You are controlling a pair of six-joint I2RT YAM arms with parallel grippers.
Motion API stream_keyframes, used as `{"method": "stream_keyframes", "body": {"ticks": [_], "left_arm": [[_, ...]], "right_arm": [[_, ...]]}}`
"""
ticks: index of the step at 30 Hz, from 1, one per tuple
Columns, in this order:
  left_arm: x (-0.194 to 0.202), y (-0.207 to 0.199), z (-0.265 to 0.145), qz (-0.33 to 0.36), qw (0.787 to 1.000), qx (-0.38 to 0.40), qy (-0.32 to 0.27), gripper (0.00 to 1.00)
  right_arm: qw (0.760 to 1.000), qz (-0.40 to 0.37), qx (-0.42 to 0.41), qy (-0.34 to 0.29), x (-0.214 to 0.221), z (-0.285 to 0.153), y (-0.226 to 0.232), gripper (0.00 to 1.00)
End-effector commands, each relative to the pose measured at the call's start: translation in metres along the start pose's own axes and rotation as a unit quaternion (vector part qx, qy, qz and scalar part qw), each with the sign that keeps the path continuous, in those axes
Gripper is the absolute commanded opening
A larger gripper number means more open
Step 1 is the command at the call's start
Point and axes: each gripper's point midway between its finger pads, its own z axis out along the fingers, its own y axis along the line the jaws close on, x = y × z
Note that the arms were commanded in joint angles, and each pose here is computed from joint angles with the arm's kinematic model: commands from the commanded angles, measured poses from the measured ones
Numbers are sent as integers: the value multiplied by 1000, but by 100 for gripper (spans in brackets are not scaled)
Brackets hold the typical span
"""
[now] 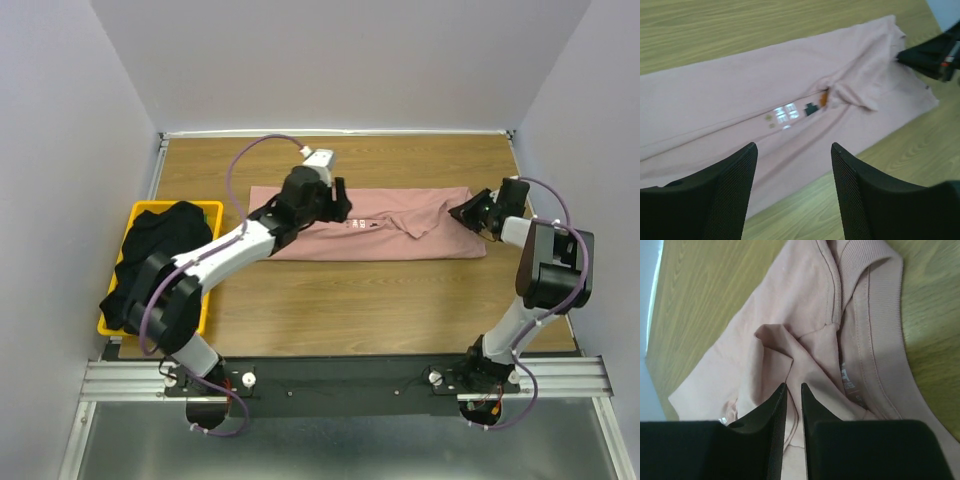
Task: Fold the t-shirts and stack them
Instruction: Fold the tshirt
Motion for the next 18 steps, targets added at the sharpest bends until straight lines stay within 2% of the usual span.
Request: {"method": "stream_keyframes", "body": {"ticks": [1,7,11,14,18], "left_arm": [[-3,-61,30,5,997,75,14,67],[14,-112,74,31,991,124,45,65],[32,-132,98,41,986,148,69,63],[44,-140,113,46,983,159,81,58],[66,-139,132,48,981,160,102,57]], "right_arm": [[999,-2,-52,15,-1,14,15,24],[997,-7,-78,23,-1,28,18,24],[996,-4,-86,28,1,38,16,25],[996,-5,-86,30,2,39,15,27],[997,-16,-71,23,-2,40,10,32]]}}
